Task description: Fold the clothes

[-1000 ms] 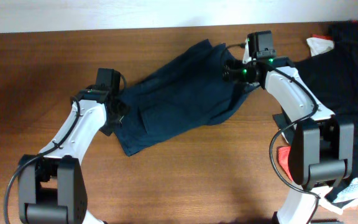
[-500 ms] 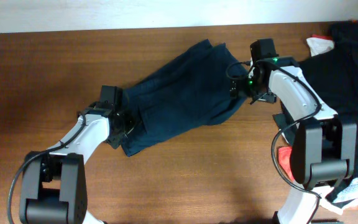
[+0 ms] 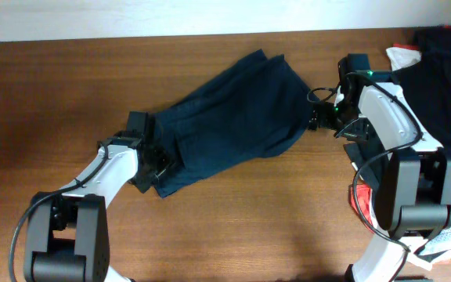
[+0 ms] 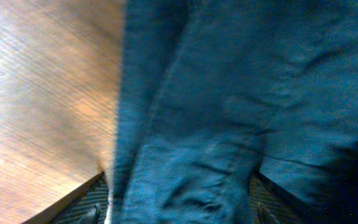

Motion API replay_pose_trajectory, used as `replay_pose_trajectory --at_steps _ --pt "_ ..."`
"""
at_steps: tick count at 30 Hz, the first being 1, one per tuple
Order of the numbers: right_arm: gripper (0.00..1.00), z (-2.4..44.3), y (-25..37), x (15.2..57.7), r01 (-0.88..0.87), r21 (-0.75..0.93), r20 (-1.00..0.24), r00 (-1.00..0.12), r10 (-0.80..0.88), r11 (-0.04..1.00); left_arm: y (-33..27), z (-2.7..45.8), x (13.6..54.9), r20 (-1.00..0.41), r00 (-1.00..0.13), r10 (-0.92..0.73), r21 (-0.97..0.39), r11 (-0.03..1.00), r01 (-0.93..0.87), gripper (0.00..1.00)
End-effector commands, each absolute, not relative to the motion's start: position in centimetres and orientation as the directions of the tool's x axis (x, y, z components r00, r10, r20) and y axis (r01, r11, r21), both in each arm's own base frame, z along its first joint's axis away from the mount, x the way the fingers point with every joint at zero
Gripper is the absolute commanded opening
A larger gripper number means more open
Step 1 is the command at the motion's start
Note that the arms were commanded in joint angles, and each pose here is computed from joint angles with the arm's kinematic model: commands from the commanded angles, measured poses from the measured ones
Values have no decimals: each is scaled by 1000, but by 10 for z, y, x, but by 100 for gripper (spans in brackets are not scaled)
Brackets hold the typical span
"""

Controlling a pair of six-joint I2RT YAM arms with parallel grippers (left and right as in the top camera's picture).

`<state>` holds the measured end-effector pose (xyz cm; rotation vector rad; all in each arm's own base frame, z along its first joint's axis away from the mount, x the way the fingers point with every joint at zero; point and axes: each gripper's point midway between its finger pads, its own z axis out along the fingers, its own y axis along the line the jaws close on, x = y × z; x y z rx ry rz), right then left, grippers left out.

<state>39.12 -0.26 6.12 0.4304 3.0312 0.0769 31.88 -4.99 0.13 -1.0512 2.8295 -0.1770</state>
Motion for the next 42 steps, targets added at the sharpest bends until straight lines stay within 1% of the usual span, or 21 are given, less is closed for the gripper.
replay_pose_trajectory --at_steps 1,5,6,7,8,9,10,13,14,17,19,20,21,22,23,24,25,27,32,37,42 --pt "99 79 -6 393 274 52 -113 -954 279 960 -41 -14 301 -54 -758 -650 -76 759 -646 79" --pt "99 79 -6 393 275 52 -112 -954 279 960 -40 -13 306 -72 -756 -651 -85 759 -645 81" --pt "99 79 -6 393 275 52 -112 -954 279 960 -41 -13 310 -84 -755 -651 -98 759 -644 80" --pt "99 79 -6 392 275 52 -111 -954 279 960 -41 -12 315 -98 -753 -651 -113 759 -641 76" --pt "99 79 -6 392 275 52 -109 -954 279 960 -42 -11 318 -104 -752 -650 -122 759 -639 67" --pt "99 79 -6 392 275 52 -108 -954 279 960 -43 -11 322 -115 -752 -649 -135 760 -635 56" --pt "99 79 -5 391 274 56 -106 -954 279 960 -45 -10 325 -123 -752 -647 -148 762 -631 40" --pt "99 80 0 392 271 85 -101 -955 278 959 -47 -10 324 -119 -756 -644 -147 764 -628 12" --pt "99 82 1 392 269 89 -104 -955 278 959 -46 -11 321 -110 -758 -643 -139 765 -629 1" --pt "100 90 7 395 214 124 -122 -966 229 969 -44 -12 308 -78 -788 -611 -94 791 -604 1" --pt "90 103 25 401 108 220 -142 -980 141 969 -39 -5 297 -52 -842 -537 -57 843 -534 1" --pt "83 108 35 402 56 270 -152 -983 99 961 -36 2 292 -34 -870 -492 -39 870 -491 1" --pt "63 115 54 403 -30 355 -172 -984 33 934 -32 11 287 -16 -892 -451 -24 893 -450 1" --pt "41 119 66 402 -73 406 -181 -983 2 911 -28 27 282 3 -908 -419 -11 908 -419 0" --pt "27 121 76 400 -86 437 -175 -984 -9 896 -25 40 279 12 -919 -394 -6 919 -395 0" --pt "17 120 83 398 -97 449 -170 -985 -22 888 -24 50 277 16 -926 -376 -4 926 -376 0" --pt "14 120 92 395 -112 460 -166 -985 -39 881 -24 62 276 16 -933 -359 -5 933 -360 0" --pt "13 118 119 386 -177 465 -161 -980 -114 867 -26 90 275 -2 -945 -328 -26 944 -328 1" --pt "10 105 182 358 -321 465 -157 -947 -280 825 -33 128 276 -55 -960 -275 -89 959 -270 0" --pt "10 78 238 333 -399 475 -179 -917 -357 785 -34 166 277 -124 -958 -258 -114 963 -245 0" --pt "10 48 292 295 -502 484 -230 -863 -449 717 -45 195 289 -185 -948 -258 -193 956 -222 0"
